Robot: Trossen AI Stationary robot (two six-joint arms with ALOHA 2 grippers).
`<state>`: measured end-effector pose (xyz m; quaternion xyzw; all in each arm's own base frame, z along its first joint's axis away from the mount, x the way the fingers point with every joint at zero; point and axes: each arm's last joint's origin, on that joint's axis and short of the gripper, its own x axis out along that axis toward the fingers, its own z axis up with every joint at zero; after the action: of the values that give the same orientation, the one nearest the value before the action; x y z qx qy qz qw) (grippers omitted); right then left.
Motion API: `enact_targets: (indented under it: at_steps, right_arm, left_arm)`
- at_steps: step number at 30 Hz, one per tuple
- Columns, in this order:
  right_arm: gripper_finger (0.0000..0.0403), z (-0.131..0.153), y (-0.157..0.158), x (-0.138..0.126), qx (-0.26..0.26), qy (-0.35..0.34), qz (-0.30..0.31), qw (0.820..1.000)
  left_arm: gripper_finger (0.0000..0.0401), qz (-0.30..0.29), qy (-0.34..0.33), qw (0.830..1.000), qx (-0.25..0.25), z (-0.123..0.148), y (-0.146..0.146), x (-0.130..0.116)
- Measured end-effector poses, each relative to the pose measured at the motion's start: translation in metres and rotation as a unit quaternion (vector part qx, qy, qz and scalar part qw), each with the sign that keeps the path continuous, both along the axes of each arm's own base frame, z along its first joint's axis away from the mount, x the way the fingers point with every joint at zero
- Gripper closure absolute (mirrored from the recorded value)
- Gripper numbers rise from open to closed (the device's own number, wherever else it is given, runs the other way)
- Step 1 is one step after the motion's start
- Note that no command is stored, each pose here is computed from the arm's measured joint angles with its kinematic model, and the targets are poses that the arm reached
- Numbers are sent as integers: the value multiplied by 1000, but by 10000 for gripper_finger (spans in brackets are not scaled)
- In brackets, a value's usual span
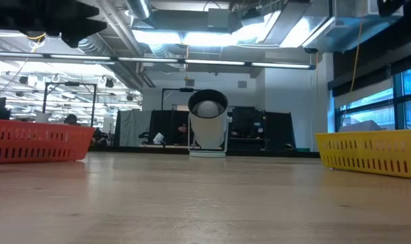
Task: Pick & Place Office items
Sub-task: Return to Home Position
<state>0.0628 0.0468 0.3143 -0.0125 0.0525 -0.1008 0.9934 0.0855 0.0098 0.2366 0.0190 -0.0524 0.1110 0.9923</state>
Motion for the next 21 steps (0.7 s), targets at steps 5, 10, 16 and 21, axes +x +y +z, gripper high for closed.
enact_targets:
  at_steps: [5, 10, 16, 21]
  right_arm:
    - [387, -34, 1, -1, 16, -22, 20, 999]
    - [396, -60, 3, 0, 38, -54, 32, 997]
    - [398, -73, 4, 1, 26, -90, 62, 994]
    - [398, -82, -1, 3, 17, -123, 78, 989]
  left_arm:
    - [153, -2, 11, 1000, -15, -13, 0, 2]
    - [153, -2, 10, 1000, -24, -23, 0, 5]
    - [153, -16, 11, 999, -35, -24, 0, 5]
    - [153, -17, 11, 999, -38, -24, -1, 5]
